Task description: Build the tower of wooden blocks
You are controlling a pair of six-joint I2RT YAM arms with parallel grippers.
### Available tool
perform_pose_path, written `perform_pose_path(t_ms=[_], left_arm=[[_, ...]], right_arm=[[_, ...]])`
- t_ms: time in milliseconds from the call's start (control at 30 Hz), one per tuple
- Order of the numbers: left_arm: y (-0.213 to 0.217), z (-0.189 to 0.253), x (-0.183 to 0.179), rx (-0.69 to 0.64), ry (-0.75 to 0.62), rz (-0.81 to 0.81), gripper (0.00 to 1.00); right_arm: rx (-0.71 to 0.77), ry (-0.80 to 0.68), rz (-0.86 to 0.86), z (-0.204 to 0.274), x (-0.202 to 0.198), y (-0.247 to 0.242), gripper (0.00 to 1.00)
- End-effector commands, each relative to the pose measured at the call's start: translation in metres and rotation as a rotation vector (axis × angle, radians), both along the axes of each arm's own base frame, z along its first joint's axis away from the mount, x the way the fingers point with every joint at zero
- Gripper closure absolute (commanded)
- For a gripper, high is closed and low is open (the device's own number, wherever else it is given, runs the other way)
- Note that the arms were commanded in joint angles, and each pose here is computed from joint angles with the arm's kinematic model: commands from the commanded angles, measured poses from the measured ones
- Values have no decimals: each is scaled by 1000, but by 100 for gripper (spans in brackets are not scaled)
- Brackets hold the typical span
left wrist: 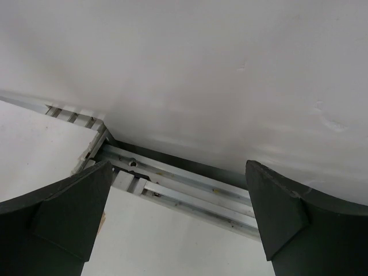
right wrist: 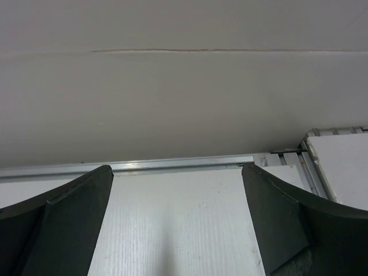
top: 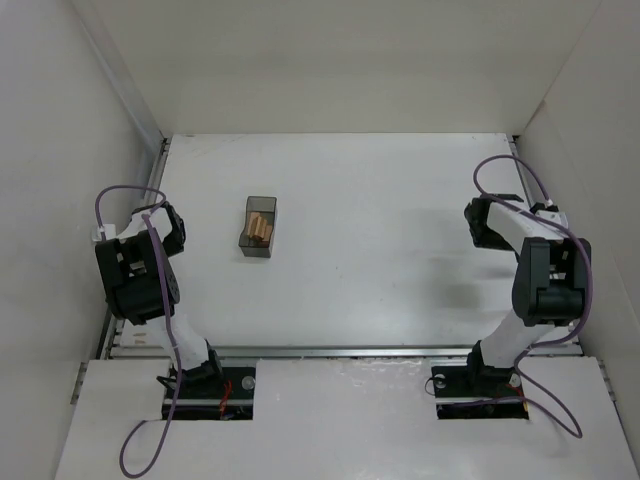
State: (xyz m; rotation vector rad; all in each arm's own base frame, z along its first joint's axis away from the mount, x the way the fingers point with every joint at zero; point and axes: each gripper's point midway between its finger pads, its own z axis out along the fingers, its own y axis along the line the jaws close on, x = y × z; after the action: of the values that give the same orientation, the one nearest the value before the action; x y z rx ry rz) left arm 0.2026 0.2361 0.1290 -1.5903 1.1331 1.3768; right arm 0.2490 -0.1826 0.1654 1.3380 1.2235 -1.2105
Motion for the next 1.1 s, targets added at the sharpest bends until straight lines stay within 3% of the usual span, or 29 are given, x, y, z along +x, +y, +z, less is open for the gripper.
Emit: perform_pose_path(t_ms=[0, 167, 233, 300, 333, 367, 400, 433, 467, 500, 533, 567, 600, 667, 700, 733, 833, 867, 900, 933, 1067], left_arm=[[2, 14, 1, 30, -20, -3, 0], [2, 12, 1, 27, -11, -3, 0], [4, 19, 7, 12, 53, -19, 0], [14, 56, 40, 41, 106, -60, 0], [19, 56, 56, -4, 239, -79, 0], [18, 59, 67, -125, 403, -115, 0], [19, 64, 81, -206, 451, -150, 0], [22, 93, 110, -245, 399, -204, 0], [25, 93, 122, -314, 426, -248, 0], [13, 87, 137, -487, 432, -400, 0], [11, 109, 174, -510, 290, -576, 0], [-4, 116, 198, -572, 227, -785, 0], [-57, 147, 231, -654, 47, -1187, 0], [-126, 201, 251, -505, 80, -1727, 0], [-162, 212, 252, -453, 133, -1936, 0], [-194, 212, 248, -429, 199, -2090, 0], [-238, 169, 243, -403, 510, -2111, 0], [-230, 150, 243, -398, 645, -2011, 0], [-239, 124, 235, -457, 753, -2005, 0], [-249, 101, 233, -506, 837, -2031, 0], [-293, 57, 223, -615, 824, -2099, 4]], right_arm=[[-96, 39, 51, 31, 12, -1, 0], [-141, 153, 147, 70, 38, 21, 0], [-161, 157, 213, 92, 56, 43, 0], [-154, 123, 292, 109, 70, 70, 0], [-126, 67, 315, 125, 79, 80, 0], [-93, 115, 347, 127, 84, 91, 0], [-84, 146, 376, 131, 92, 102, 0], [-72, 129, 432, 148, 105, 124, 0], [-68, 205, 463, 144, 118, 137, 0], [-24, 470, 548, 138, 120, 150, 0], [46, 426, 696, 138, 158, 178, 0], [113, 533, 952, 119, 180, 211, 0], [229, 564, 1417, 113, 189, 273, 0], [249, 307, 1719, 148, 187, 326, 0], [281, 223, 1812, 157, 185, 341, 0], [326, 90, 2032, 177, 178, 382, 0], [458, 26, 2351, 172, 160, 431, 0], [498, 40, 2408, 168, 157, 441, 0], [509, 31, 2449, 177, 160, 445, 0], [585, 82, 2464, 154, 167, 454, 0], [812, 159, 2356, 108, 182, 457, 0]])
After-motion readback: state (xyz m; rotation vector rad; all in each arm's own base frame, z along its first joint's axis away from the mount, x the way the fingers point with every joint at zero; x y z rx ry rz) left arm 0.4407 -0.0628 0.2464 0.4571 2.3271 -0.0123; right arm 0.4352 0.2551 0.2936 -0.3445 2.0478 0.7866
